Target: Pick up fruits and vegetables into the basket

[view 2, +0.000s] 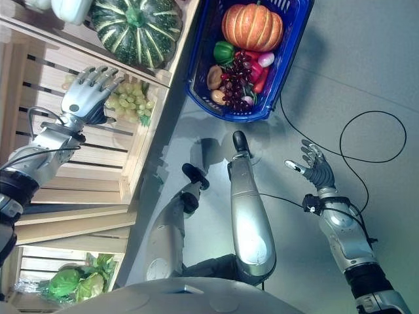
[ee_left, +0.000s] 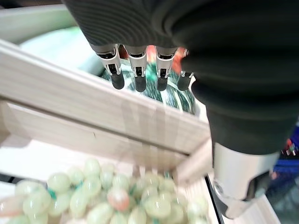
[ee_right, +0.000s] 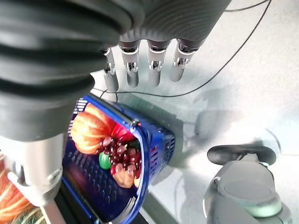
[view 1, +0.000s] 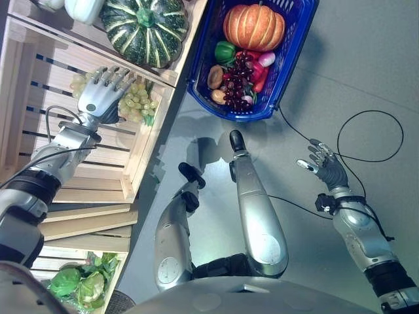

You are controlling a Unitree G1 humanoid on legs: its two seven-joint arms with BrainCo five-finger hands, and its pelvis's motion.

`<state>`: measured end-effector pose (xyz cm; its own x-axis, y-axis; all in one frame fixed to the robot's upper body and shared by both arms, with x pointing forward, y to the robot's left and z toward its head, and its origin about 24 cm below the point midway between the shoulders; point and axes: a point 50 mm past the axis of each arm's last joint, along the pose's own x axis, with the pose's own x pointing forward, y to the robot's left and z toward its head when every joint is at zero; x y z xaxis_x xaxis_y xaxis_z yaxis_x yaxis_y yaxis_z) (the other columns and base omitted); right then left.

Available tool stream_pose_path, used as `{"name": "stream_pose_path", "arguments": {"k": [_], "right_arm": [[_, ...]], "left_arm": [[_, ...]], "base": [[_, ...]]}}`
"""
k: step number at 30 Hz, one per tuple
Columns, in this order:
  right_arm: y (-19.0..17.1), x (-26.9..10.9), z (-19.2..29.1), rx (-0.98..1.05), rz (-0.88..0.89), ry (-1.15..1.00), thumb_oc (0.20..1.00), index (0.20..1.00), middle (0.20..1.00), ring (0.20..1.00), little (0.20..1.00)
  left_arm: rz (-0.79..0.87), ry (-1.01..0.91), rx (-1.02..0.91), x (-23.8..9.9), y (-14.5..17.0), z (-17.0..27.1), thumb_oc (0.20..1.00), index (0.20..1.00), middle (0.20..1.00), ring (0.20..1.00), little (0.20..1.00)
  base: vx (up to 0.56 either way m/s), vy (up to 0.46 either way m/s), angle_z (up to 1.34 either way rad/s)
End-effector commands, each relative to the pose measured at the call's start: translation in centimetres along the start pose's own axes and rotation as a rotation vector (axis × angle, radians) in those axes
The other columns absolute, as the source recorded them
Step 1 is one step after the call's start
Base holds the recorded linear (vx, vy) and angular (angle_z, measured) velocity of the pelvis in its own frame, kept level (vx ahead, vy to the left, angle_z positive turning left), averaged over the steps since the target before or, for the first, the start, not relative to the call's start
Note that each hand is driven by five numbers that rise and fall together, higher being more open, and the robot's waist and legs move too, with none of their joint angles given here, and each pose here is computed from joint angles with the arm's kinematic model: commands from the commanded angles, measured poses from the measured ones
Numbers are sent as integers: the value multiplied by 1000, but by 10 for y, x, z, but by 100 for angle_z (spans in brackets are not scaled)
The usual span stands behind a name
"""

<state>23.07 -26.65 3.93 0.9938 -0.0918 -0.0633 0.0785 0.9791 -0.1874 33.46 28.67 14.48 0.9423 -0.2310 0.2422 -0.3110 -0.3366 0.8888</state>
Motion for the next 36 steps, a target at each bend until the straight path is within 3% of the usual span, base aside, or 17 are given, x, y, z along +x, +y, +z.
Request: {"name": "stream_pose_path", "arguments": {"k": [1, 25, 31, 36], "right_arm": [[-10, -5, 10, -38, -15, -48, 1000, 1000, 1000, 1000, 1000], [-2, -4, 11, 6, -13, -82, 1000, 1000, 1000, 1000, 1000], [-1, -2, 12, 23, -19, -88, 1000, 1000, 1000, 1000, 1000], [2, 1, 14, 46, -20, -97, 1000, 1000, 1000, 1000, 1000]], "left_arm": [[7, 84, -31, -5, -5, -12, 1000, 1000, 1000, 1000, 1000], [31, 238, 53, 6, 0, -35, 1000, 1000, 1000, 1000, 1000], [30, 296, 164, 6, 0, -44, 1000, 1000, 1000, 1000, 1000], [-70, 416, 229, 3, -7, -56, 1000, 1000, 1000, 1000, 1000]], "base": [[-17, 14, -6], [-2, 0, -1], [0, 0, 0], [-3, -2, -1]]}}
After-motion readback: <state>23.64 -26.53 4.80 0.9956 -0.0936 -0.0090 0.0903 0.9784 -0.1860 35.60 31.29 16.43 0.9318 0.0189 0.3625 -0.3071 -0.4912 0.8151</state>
